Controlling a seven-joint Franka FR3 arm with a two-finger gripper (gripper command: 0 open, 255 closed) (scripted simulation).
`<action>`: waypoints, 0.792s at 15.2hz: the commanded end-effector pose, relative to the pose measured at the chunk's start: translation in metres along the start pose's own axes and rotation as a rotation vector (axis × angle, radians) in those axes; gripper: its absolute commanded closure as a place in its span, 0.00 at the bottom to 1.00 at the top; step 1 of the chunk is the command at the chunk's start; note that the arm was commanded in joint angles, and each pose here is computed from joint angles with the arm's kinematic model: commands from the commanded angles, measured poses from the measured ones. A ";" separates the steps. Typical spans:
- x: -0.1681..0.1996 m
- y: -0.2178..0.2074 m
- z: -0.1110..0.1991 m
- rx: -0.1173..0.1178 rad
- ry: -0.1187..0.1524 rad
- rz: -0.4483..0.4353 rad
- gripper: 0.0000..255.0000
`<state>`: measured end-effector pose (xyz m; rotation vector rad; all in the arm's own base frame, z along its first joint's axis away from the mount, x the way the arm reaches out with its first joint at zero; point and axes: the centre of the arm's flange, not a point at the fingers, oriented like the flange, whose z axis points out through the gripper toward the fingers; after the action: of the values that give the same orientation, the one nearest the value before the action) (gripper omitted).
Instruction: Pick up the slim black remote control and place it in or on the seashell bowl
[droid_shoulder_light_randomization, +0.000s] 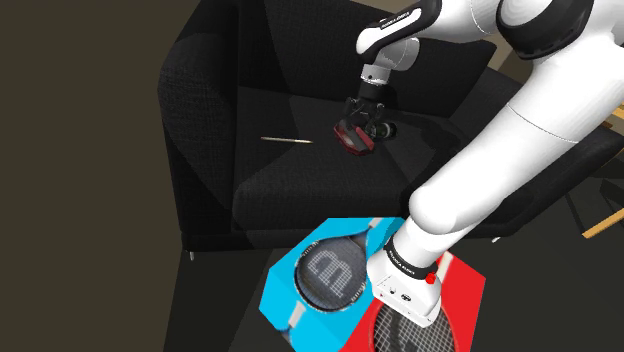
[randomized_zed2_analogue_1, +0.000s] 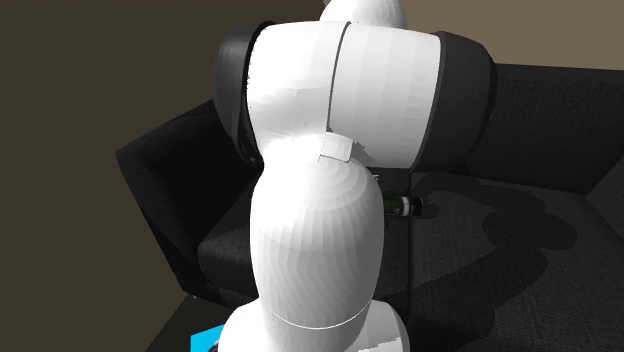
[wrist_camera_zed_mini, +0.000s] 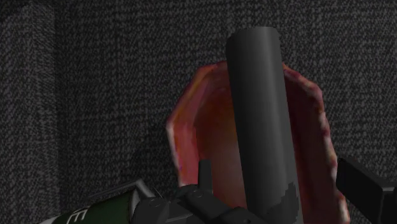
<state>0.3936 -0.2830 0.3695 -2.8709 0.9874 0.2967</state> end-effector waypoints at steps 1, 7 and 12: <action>0.000 0.000 0.000 0.000 0.000 0.000 0.00; 0.000 0.000 -0.050 0.000 0.000 0.000 0.00; 0.000 0.000 -0.050 0.000 0.000 0.000 0.00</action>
<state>0.4012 -0.2905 0.4179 -2.8710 0.9874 0.2963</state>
